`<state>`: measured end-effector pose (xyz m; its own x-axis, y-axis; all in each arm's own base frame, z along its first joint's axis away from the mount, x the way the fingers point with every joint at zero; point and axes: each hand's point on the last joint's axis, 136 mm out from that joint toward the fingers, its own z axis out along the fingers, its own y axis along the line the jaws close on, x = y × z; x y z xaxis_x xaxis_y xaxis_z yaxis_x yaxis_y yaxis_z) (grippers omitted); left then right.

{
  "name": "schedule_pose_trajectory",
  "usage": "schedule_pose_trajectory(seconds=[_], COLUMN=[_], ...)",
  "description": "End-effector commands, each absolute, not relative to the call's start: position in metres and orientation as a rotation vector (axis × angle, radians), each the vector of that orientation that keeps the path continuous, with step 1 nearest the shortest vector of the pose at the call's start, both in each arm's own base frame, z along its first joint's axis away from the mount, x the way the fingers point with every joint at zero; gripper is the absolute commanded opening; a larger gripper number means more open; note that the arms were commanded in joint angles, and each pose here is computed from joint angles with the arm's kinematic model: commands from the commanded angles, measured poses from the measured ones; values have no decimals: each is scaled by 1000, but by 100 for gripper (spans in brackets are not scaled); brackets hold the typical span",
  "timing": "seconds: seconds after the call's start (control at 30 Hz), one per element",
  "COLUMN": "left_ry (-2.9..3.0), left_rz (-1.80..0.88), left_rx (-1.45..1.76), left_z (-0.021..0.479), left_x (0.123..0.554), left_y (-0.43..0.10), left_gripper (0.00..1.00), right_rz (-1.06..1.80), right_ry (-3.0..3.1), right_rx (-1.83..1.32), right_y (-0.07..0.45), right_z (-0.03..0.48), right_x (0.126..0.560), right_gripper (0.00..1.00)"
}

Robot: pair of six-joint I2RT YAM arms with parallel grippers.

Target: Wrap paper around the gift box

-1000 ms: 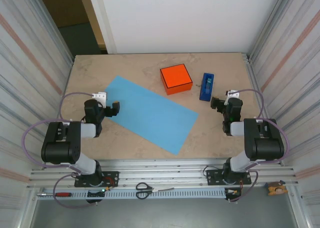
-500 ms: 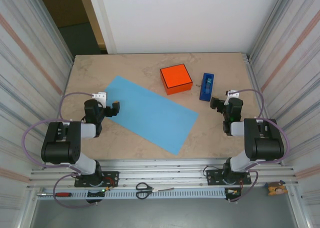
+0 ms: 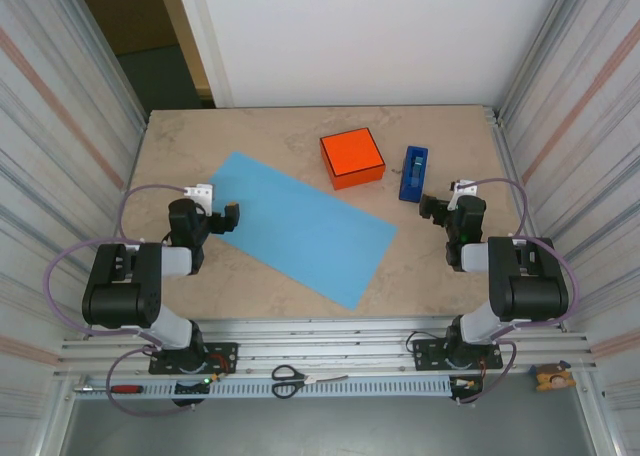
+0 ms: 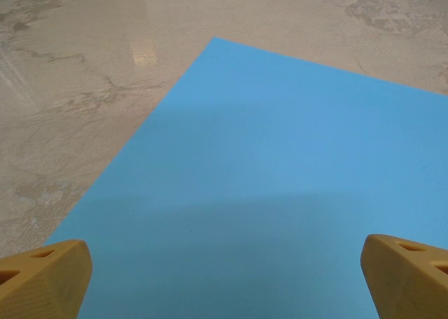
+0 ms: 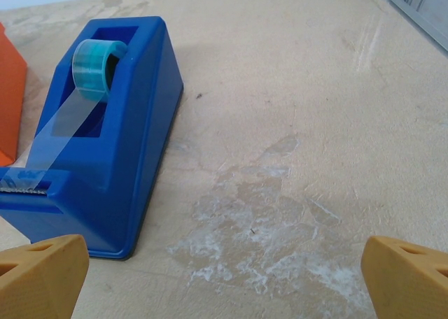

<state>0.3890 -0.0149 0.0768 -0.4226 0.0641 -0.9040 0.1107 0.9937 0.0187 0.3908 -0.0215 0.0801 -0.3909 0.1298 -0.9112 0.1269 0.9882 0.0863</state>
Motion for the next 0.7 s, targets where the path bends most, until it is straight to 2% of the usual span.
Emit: schedule_pose_trajectory(seconds=[0.0, 0.13, 0.27, 0.37, 0.5, 0.67], left_ry=[1917, 1892, 1962, 1917, 1906, 1960], left_rz=[-32, -6, -62, -184, -356, -617], left_rx=[93, 35, -90, -242, -510, -303], left_z=[101, 126, 158, 187, 201, 210], left_x=[389, 379, 365, 353, 330, 322], left_y=[-11, -2, 1, -1, 0, -48], left_gripper=[99, 99, 99, 99, 99, 99], right_rz=[-26, -74, 109, 368, 661, 743], right_ry=[1954, 1958, 2171, 2240, 2385, 2509], right_rx=[141, 165, 201, 148, 46, -30], right_y=[-19, -19, 7, 66, 157, 243], right_z=[89, 110, 129, 143, 145, 123], right_x=[391, 385, 370, 351, 315, 282], right_gripper=[98, 98, 98, 100, 91, 83])
